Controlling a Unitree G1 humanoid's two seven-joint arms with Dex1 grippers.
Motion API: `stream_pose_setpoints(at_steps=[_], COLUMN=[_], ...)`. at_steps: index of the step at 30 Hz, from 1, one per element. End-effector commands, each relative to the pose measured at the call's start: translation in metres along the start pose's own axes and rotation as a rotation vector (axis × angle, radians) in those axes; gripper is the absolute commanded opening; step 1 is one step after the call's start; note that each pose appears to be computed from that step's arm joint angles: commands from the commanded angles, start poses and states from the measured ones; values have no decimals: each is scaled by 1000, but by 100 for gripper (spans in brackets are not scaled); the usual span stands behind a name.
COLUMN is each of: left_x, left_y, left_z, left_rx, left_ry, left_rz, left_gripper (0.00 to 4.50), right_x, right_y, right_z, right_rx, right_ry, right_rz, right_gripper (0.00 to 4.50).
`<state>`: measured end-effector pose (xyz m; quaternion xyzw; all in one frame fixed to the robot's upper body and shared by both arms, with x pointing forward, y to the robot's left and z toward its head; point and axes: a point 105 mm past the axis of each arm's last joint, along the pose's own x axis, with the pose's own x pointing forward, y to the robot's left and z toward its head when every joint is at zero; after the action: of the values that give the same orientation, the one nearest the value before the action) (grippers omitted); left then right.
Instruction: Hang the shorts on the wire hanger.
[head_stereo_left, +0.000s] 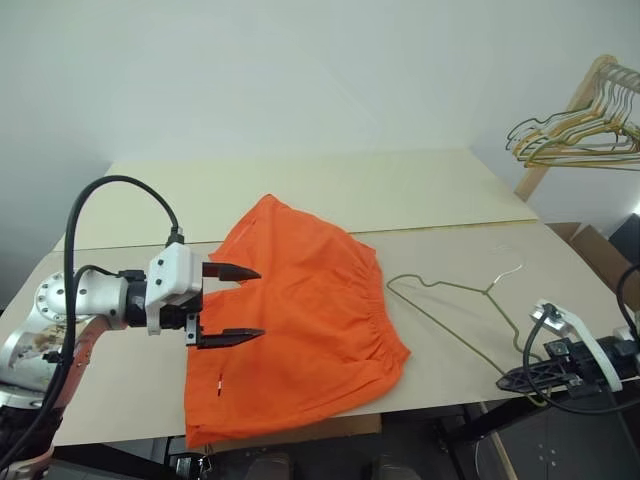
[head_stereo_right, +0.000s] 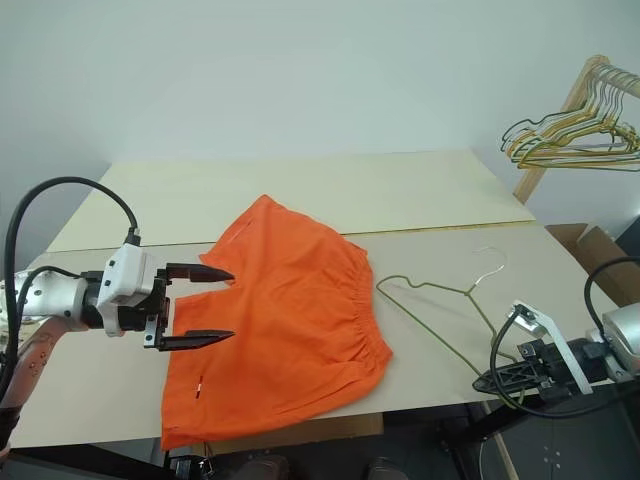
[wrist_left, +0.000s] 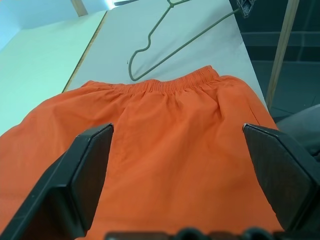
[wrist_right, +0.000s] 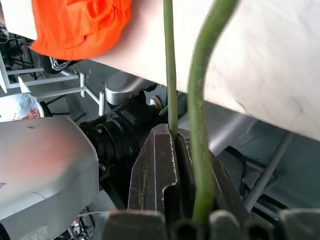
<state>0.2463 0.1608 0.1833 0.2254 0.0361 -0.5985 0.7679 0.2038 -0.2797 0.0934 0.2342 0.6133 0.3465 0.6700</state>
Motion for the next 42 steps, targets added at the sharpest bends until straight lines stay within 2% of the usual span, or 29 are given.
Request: stream_pose_setpoints(at_steps=[1,14,20,28,36,42], left_x=[-1,-3,-2,-5,-4,-4], left_y=[1,-2,-2,-1,0,2], left_z=[11,11,10,11,11,11], left_rx=[34,28,30,45,55,64], left_ry=[-21,-20,-20,-9,0,3], left_rz=[1,2,3,6,-1,-1], left_gripper=[448,448,448,448,448,448], right_x=[-2,1,19,40,51,74], right_y=[16,32,25,32,32,32], right_z=[2,-7,21,5,51,65], right_rx=[-62,-122,-120,-147,-105,-92], right_ry=[7,95,37,165,19,2], right_rz=[47,107,93,157,138,168], right_gripper=[0,0,0,0,0,0])
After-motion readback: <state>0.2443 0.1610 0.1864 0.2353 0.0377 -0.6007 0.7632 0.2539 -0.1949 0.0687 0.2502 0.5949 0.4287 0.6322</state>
